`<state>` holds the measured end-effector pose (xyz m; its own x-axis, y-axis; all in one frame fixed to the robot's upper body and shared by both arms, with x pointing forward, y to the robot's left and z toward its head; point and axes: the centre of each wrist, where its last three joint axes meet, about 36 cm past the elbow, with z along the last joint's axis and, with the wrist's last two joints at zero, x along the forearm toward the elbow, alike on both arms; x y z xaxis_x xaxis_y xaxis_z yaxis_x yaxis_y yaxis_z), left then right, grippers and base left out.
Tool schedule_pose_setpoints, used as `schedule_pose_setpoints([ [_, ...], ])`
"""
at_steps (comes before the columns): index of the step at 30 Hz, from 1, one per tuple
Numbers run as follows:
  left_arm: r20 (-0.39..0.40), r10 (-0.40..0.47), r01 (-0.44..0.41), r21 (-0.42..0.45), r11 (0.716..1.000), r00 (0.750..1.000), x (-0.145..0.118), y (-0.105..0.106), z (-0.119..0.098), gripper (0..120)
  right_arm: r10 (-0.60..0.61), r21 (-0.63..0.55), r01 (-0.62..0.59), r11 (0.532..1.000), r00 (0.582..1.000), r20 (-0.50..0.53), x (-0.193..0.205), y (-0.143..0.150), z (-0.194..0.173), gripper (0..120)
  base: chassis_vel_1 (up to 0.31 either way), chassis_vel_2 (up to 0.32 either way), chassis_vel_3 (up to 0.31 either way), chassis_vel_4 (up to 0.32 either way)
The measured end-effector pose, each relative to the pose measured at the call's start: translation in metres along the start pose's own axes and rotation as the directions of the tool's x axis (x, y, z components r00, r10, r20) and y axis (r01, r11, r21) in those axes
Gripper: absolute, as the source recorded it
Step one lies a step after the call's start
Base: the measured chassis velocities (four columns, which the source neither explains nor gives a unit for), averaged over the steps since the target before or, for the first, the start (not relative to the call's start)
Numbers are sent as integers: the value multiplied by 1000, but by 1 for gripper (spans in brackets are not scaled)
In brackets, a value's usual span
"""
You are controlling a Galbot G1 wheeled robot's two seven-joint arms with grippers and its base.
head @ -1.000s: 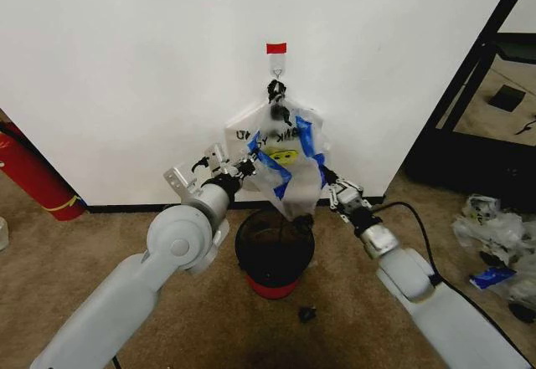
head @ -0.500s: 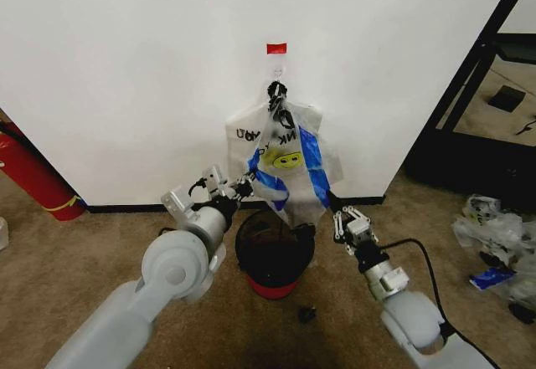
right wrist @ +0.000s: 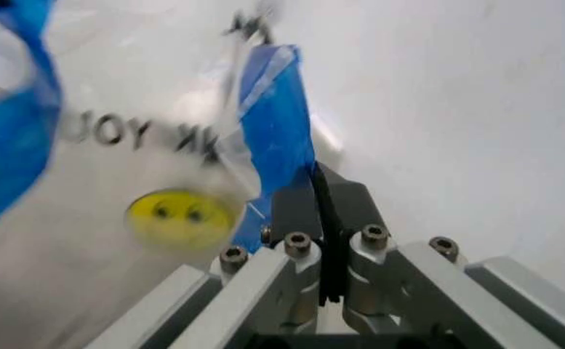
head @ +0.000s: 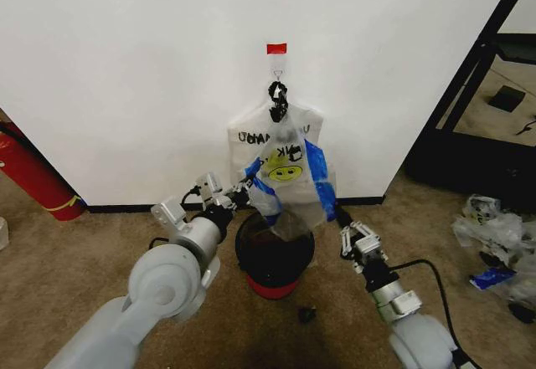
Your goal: Pick up the garbage bag from the wall and place it over the trash bin.
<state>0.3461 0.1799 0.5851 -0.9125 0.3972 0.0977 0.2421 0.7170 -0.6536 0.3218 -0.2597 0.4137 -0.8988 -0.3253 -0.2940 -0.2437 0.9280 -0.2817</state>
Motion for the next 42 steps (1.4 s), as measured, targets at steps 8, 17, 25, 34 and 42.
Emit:
schedule_pose_setpoints([
  [8,-33,-27,27,-21,999,999,21,4,4,0,-24,-28,23,999,999,-35,29,10,-8,0,0,0,0,0],
  [17,-50,-69,69,-6,998,996,42,11,15,0,-83,-26,81,996,995,-56,66,41,-3,0,0,0,0,0],
  [25,15,-46,46,-30,998,999,47,0,-21,0,35,-98,-29,995,998,59,25,14,-77,0,0,0,0,0],
  [34,36,-64,65,-17,998,997,50,-3,-64,0,58,-218,-35,975,993,103,12,-2,-138,0,0,0,0,0],
  [42,67,-70,72,-27,997,995,58,-9,-99,0,73,-303,-61,951,997,30,5,-8,-146,0,0,0,0,0],
])
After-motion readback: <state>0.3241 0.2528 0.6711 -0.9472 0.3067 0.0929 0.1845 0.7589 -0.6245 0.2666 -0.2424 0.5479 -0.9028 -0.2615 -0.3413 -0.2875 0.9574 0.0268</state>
